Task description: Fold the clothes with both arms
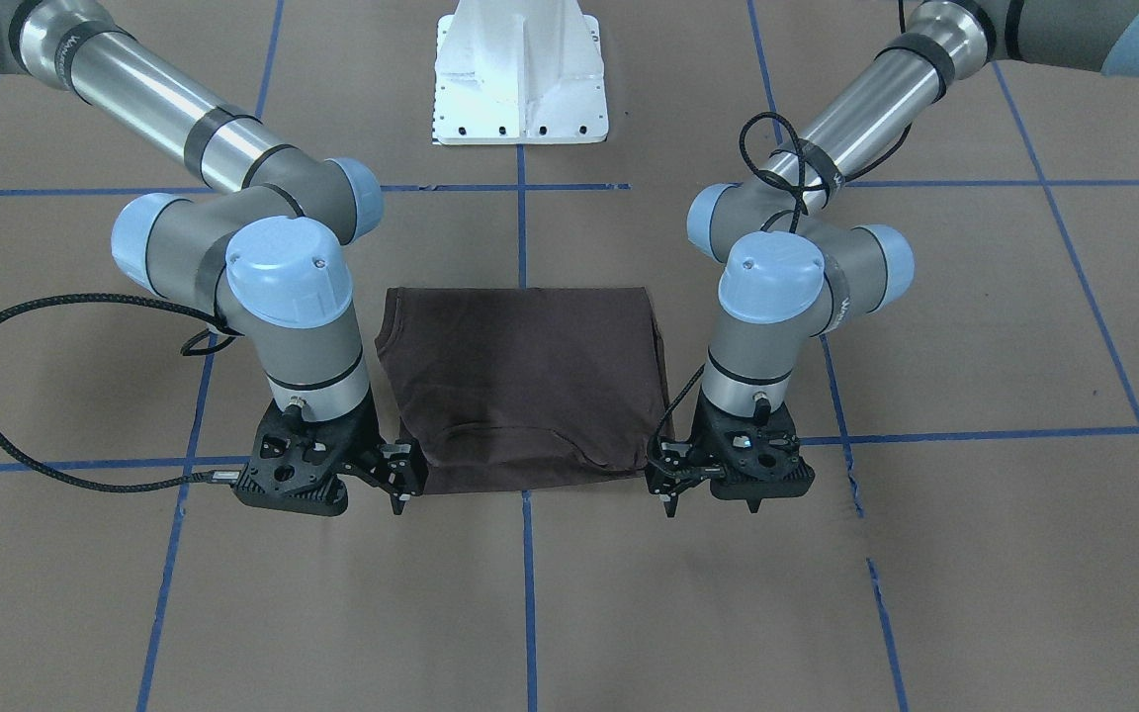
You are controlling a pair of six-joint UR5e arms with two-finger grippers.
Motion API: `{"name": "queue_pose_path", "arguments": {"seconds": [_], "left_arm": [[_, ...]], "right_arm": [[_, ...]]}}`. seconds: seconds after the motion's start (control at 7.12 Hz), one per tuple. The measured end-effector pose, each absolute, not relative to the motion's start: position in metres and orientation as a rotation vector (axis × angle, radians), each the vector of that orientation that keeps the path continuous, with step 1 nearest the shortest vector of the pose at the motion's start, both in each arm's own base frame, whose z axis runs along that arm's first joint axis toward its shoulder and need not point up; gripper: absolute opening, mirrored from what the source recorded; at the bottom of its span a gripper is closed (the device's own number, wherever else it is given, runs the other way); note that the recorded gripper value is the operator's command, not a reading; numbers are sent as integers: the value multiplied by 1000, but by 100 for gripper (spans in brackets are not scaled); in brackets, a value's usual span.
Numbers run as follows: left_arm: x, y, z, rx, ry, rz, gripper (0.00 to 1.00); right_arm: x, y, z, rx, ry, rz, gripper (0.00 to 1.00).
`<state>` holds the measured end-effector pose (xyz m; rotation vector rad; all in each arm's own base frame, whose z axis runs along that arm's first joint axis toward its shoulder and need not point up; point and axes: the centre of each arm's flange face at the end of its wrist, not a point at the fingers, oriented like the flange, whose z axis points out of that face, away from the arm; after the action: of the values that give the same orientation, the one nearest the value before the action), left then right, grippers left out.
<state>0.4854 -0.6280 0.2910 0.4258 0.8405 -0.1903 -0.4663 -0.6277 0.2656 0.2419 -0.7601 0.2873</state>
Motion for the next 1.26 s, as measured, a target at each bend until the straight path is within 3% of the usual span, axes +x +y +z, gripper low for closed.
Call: {"name": "queue_pose_path", "arguments": {"seconds": [0.28, 0.7, 1.26], "left_arm": [[442, -583, 283, 443, 898, -97, 100], [298, -512, 280, 500, 796, 102, 100], [65, -475, 415, 432, 679, 241, 100]], "right_arm": [[-411, -621, 285, 222, -807, 192, 100], [-236, -591, 400, 216, -808, 20, 100], [-41, -485, 567, 140, -787, -46, 100]]}}
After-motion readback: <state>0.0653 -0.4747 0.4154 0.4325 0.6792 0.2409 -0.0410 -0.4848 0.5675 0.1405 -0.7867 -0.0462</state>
